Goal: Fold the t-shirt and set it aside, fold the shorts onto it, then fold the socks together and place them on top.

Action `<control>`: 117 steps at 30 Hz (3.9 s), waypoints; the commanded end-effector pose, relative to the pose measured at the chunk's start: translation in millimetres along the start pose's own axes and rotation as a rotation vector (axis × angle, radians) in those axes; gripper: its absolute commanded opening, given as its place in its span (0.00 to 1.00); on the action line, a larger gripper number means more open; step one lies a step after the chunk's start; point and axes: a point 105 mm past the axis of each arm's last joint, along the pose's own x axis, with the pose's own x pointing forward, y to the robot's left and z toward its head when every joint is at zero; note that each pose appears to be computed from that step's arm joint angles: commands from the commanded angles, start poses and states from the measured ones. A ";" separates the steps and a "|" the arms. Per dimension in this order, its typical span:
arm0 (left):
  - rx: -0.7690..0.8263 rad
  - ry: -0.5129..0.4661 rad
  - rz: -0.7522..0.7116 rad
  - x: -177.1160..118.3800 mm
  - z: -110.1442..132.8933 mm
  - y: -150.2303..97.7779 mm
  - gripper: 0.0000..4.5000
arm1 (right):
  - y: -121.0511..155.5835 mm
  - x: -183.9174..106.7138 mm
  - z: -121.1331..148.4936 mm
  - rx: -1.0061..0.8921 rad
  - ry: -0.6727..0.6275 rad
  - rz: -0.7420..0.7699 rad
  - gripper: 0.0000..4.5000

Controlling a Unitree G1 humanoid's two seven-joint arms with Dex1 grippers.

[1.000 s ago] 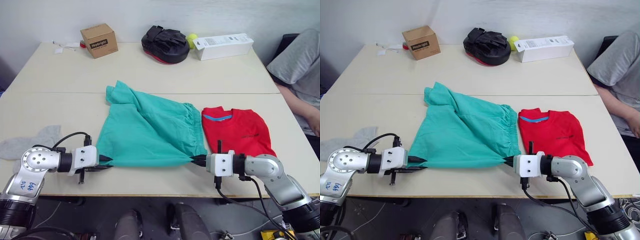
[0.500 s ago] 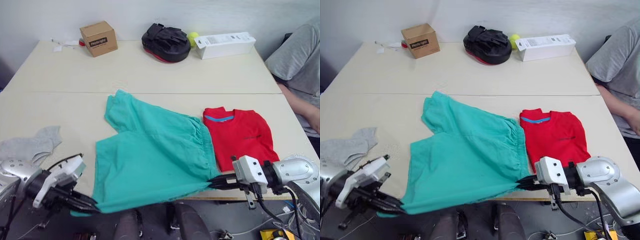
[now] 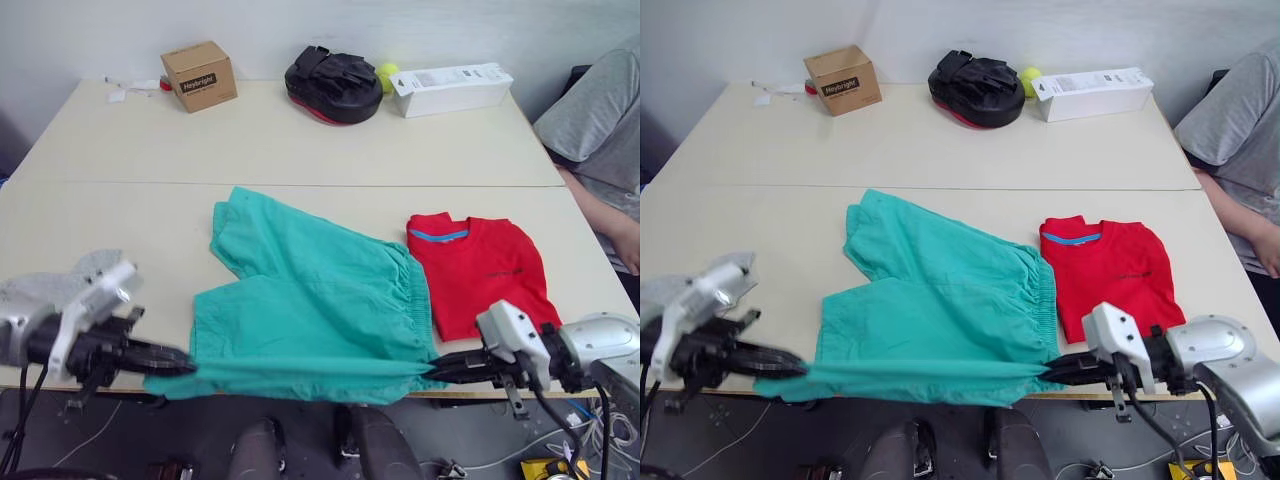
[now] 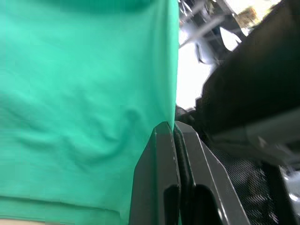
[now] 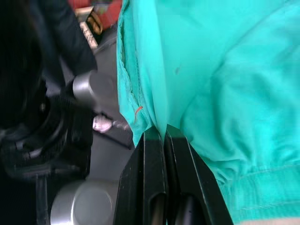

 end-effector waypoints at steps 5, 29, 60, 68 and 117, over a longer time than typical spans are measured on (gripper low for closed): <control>0.251 -0.282 0.224 -21.2 83.9 51.3 0.01 | -31.9 -10.2 38.1 0.060 -0.177 -0.164 0.00; 0.544 -0.451 0.970 -19.0 139.9 197.5 0.20 | -156.6 -5.0 45.4 -0.072 -0.227 -0.815 0.13; 0.974 0.137 0.638 24.8 5.5 166.4 0.96 | -76.9 77.1 3.3 -0.413 0.050 -0.667 0.86; 0.810 0.195 0.579 21.1 -11.5 173.4 0.45 | -69.2 62.1 6.3 -0.390 0.032 -0.613 0.24; 0.379 -0.007 0.487 -11.4 15.3 106.3 0.99 | -13.4 -11.0 40.4 -0.217 -0.270 -0.287 1.00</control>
